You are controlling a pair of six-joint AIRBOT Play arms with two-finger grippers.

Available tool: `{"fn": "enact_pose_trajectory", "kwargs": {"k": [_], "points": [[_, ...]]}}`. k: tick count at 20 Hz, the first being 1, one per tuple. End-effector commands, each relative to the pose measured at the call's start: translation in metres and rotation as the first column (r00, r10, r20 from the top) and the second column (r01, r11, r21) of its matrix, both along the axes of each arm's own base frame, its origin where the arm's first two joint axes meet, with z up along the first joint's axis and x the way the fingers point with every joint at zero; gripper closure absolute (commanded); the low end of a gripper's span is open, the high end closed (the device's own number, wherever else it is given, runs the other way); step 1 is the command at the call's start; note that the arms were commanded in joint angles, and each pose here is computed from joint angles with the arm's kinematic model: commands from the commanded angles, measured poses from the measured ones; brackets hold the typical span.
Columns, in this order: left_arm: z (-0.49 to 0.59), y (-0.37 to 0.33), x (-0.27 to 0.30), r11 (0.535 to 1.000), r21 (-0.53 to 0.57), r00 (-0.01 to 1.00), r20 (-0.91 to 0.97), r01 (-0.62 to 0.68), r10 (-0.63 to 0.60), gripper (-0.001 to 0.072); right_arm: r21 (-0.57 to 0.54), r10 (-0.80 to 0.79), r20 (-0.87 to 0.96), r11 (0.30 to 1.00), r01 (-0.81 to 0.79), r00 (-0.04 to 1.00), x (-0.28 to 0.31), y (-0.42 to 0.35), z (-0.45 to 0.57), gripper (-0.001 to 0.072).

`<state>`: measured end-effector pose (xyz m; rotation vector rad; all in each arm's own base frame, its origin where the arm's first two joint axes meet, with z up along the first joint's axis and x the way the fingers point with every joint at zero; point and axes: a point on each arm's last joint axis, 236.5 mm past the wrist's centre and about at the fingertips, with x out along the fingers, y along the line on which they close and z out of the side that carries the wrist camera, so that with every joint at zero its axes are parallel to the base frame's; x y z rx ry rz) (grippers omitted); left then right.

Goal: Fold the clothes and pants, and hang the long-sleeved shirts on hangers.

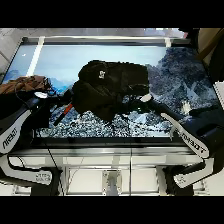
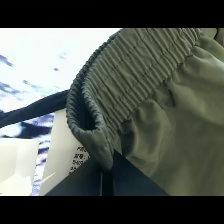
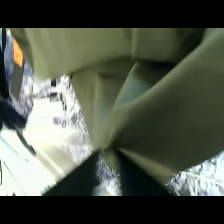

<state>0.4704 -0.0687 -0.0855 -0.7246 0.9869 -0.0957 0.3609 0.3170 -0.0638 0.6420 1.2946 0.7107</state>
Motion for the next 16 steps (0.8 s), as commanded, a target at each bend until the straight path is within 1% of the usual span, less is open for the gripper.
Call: {"fn": "enact_pose_trajectory", "kwargs": {"k": [1,2,3,4,5,6,10,12,13,14,15,16], "points": [[0.001,0.002,0.001,1.0,-0.001,1.0,0.001,-0.003,0.003,0.068,-0.077,0.069,-0.033,0.995,-0.071,0.997,-0.015,-0.024,0.003,0.0281],[0.001,0.002,0.001,1.0,-0.001,1.0,0.001,-0.003,0.003,0.068,-0.111,0.07,-0.038,0.991,-0.074,0.997,-0.016,-0.036,0.003,0.0273],[0.001,0.001,0.0,1.0,-0.001,1.0,0.001,-0.002,0.002,0.068,-0.145,0.058,-0.055,0.987,-0.066,0.997,-0.016,-0.046,-0.002,0.0244],[0.001,0.001,0.0,1.0,-0.003,1.0,0.0,-0.001,0.001,0.068,-0.176,0.025,-0.081,0.984,-0.039,0.996,-0.014,-0.053,-0.012,0.0179],[0.001,0.001,0.0,1.0,-0.003,1.0,-0.001,-0.001,0.001,0.068,-0.18,-0.017,-0.093,0.984,0.0,0.996,-0.01,-0.053,-0.019,0.0112],[0.001,0.001,0.0,1.0,-0.003,1.0,-0.001,-0.001,0.001,0.068,-0.161,-0.044,-0.109,0.987,0.026,0.993,-0.006,-0.048,-0.024,0.0088],[0.001,0.001,0.0,1.0,-0.003,1.0,0.0,-0.001,0.001,0.068,-0.041,-0.082,-0.113,0.996,0.078,0.99,0.007,-0.021,-0.033,0.0088],[0.001,0.001,0.0,1.0,-0.003,1.0,0.0,-0.001,0.001,0.068,-0.016,-0.1,-0.093,0.995,0.099,0.991,0.013,-0.015,-0.033,0.0092],[0.001,0.001,0.0,1.0,-0.003,1.0,0.0,-0.001,0.001,0.068,-0.017,-0.103,-0.085,0.995,0.102,0.991,0.014,-0.012,-0.033,0.0106],[0.001,0.001,0.0,1.0,-0.003,1.0,0.0,-0.001,0.001,0.068,-0.016,-0.103,-0.083,0.995,0.102,0.991,0.014,-0.01,-0.033,0.0159],[0.001,0.001,0.0,1.0,-0.003,1.0,0.0,-0.001,0.001,0.068,-0.016,-0.101,-0.078,0.995,0.1,0.992,0.013,-0.007,-0.032,0.0169],[0.001,0.001,0.0,1.0,-0.003,1.0,0.0,-0.001,0.001,0.068,-0.019,-0.101,-0.072,0.995,0.1,0.992,0.013,-0.006,-0.033,0.0212]]}}
